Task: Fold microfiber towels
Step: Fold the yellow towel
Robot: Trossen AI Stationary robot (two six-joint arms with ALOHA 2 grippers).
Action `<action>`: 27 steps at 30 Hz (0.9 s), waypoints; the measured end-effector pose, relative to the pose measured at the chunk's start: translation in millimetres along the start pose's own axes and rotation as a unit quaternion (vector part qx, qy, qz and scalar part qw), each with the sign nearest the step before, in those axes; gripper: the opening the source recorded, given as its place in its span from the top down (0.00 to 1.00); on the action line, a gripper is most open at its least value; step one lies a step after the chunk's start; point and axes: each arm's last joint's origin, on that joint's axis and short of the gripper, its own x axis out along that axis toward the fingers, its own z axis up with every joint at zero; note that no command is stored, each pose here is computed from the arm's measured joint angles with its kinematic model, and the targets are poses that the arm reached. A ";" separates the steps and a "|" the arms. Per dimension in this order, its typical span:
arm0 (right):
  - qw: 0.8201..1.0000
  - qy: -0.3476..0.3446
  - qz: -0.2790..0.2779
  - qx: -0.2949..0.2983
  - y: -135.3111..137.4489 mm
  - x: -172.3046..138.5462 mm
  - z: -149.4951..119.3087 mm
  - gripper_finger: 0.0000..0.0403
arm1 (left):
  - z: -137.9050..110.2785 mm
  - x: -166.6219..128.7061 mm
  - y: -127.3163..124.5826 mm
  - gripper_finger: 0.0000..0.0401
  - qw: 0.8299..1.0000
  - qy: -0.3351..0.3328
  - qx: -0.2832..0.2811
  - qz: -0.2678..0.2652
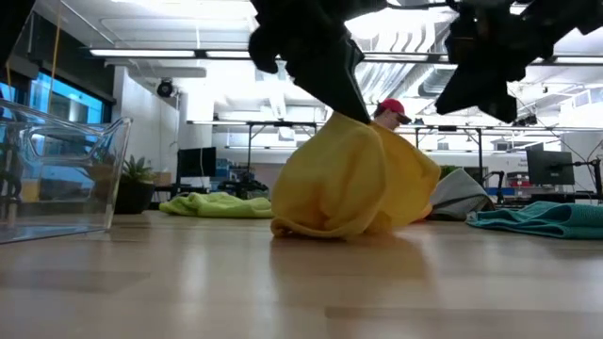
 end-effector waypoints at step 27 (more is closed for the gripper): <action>0.890 0.063 -0.179 -0.415 75.8 103.5 -100.3 0.50 | -7.8 2.7 15.7 1.00 0.993 0.015 -0.117 0.001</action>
